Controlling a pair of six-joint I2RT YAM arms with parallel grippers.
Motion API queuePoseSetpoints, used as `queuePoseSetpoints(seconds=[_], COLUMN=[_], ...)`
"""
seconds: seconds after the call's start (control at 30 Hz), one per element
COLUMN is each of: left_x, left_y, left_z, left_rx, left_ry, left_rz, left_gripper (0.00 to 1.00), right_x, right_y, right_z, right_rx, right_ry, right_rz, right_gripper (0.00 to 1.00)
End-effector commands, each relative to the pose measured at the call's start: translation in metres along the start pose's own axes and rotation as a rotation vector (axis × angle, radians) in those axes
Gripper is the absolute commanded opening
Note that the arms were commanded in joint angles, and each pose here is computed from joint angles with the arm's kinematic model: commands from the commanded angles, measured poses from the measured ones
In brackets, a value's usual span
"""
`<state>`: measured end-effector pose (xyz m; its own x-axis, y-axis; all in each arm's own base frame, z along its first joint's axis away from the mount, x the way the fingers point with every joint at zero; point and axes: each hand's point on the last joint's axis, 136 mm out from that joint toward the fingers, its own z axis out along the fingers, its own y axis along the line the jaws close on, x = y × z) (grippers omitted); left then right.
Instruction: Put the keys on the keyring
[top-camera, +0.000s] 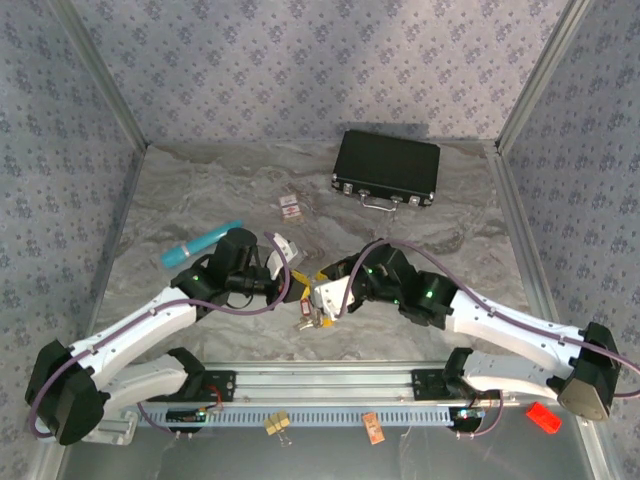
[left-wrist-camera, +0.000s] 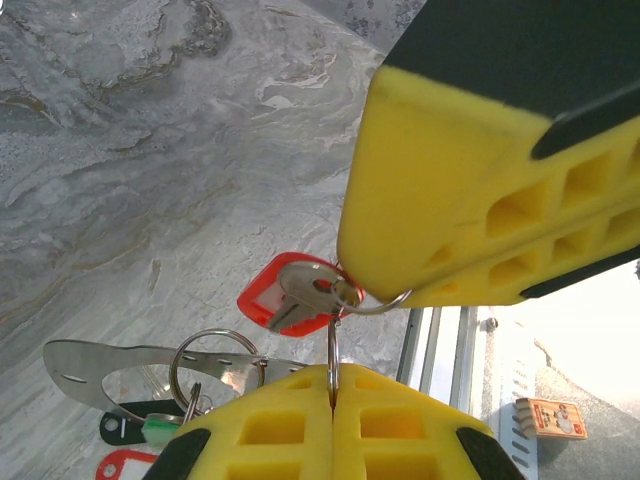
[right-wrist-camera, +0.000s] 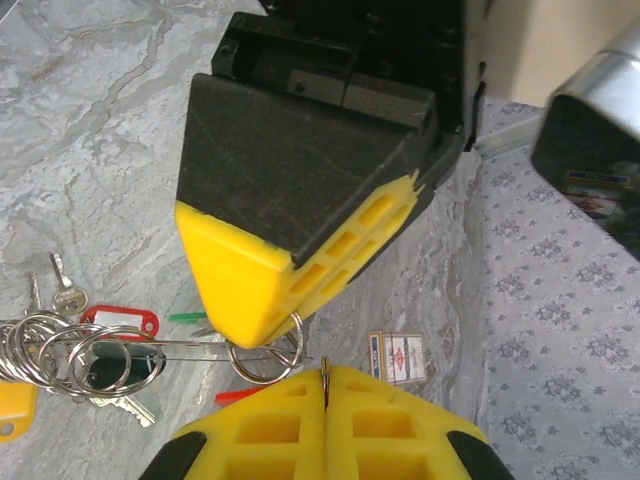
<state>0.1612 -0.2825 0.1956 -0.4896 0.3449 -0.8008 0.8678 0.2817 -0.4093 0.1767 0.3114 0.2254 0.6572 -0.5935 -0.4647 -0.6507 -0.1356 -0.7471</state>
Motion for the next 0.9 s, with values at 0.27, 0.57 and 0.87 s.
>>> queuePoseSetpoints(seconds=[0.27,0.57,0.87], left_x=[-0.020,-0.021,-0.022], left_y=[-0.007,-0.007,-0.008], left_z=[-0.004,-0.004,-0.005], left_rx=[0.028,0.028,0.031], left_ry=[-0.045,-0.050,-0.058], left_rz=[0.027,0.028,0.032], left_gripper=[0.00,0.00,0.00], right_x=[-0.009,-0.009,-0.004], right_y=[0.003,0.006,0.015], right_z=[0.000,0.000,0.005], right_rx=[-0.035,-0.048,-0.077], right_ry=[-0.018,-0.018,0.021], right_rz=[-0.033,-0.038,-0.075], right_gripper=[0.00,0.00,0.00])
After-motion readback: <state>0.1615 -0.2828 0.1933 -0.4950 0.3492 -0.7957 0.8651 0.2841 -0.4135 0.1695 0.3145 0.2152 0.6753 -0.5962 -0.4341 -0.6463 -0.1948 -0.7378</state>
